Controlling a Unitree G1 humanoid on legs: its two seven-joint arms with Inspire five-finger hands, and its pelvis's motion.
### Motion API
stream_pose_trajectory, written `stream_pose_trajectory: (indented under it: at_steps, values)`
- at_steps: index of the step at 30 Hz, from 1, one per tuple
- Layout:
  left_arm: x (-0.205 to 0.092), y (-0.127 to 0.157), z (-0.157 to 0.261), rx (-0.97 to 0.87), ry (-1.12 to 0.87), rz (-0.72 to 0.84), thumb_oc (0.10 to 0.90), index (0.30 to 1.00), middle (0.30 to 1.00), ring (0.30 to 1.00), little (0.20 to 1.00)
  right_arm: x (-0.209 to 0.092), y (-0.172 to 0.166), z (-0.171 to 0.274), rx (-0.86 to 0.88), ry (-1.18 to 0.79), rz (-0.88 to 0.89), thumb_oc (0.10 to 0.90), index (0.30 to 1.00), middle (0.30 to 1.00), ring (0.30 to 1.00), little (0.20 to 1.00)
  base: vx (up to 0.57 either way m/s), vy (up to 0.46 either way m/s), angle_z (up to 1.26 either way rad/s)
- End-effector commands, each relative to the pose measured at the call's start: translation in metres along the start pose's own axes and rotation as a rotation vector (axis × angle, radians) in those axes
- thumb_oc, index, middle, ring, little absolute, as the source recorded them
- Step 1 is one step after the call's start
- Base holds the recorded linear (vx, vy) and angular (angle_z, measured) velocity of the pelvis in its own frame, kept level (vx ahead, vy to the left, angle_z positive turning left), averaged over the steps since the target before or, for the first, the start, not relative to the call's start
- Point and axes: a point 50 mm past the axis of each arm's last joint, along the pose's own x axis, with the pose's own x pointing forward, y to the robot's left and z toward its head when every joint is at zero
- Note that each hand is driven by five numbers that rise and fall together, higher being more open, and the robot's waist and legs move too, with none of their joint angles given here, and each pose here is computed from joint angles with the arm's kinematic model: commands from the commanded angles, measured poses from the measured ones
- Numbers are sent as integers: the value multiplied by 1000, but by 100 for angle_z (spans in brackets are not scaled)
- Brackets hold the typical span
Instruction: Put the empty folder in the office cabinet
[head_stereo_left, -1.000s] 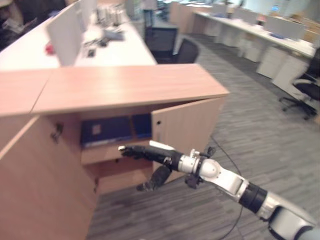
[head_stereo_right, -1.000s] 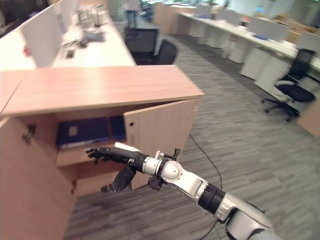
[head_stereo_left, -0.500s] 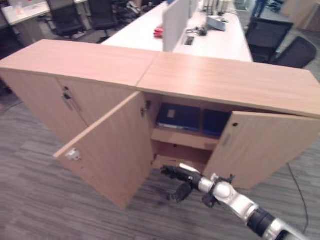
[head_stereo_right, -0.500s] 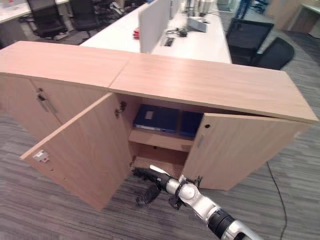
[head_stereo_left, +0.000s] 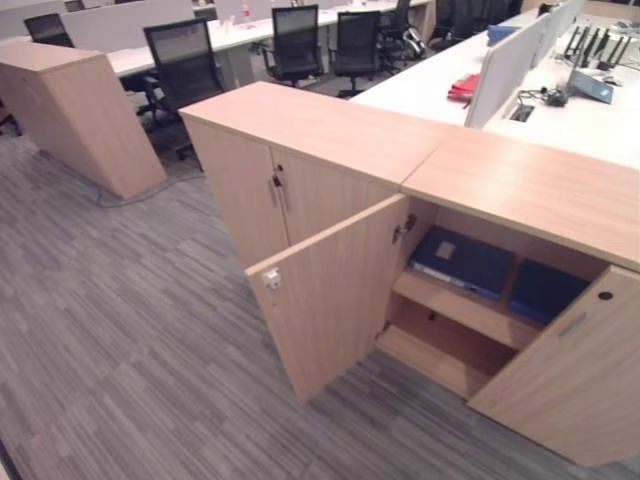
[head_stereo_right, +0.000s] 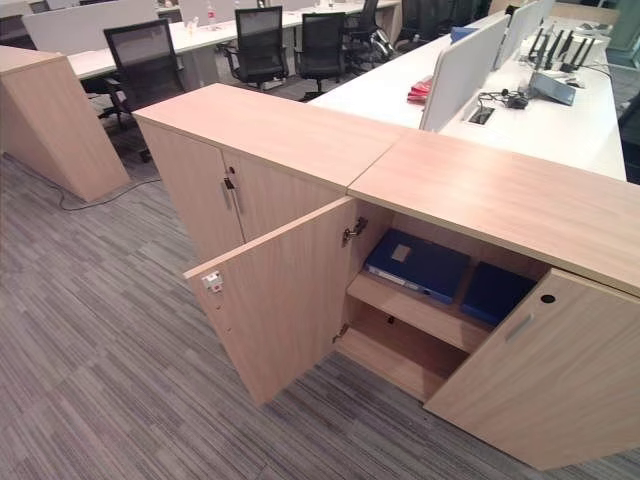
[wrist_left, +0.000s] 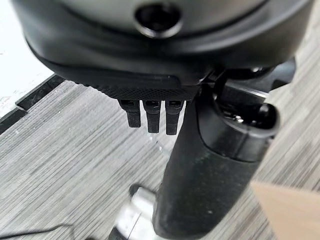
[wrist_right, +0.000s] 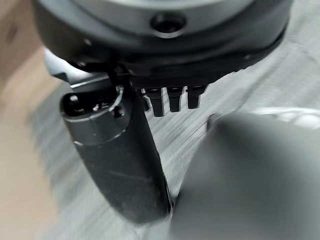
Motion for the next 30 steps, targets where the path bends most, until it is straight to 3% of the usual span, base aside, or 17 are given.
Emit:
stream_pose_trajectory:
  at_steps: [1, 8, 16, 20, 24, 30]
  values:
    - [0, 24, 35, 88, -93, 97, 800, 900, 900, 900, 900, 0, -13, 3, -11, -6, -63, 800, 900, 900, 900, 900, 9, 98, 0]
    - [-18, 86, 96, 153, -280, 288, 800, 900, 900, 900, 900, 0, -12, -1, -54, -31, -43, 800, 900, 900, 900, 900, -7, 20, -14]
    - [-60, 119, 184, 286, -575, 431, 800, 900, 900, 900, 900, 0, -7, 6, -173, -55, -19, 800, 900, 900, 900, 900, -19, -14, -24]
    - [-83, 112, 227, 306, -730, 435, 800, 900, 900, 900, 900, -1, -8, 11, -176, -65, -15, 800, 900, 900, 900, 900, -18, -10, -26]
    - [-108, 85, 272, 409, -883, 380, 800, 900, 900, 900, 900, 0, -7, 8, -149, -53, 1, 800, 900, 900, 900, 900, 10, 5, -15]
    - [-130, 67, 302, 458, -991, 352, 800, 900, 900, 900, 900, 0, -13, 9, -99, -57, -10, 800, 900, 900, 900, 900, 3, -4, -14]
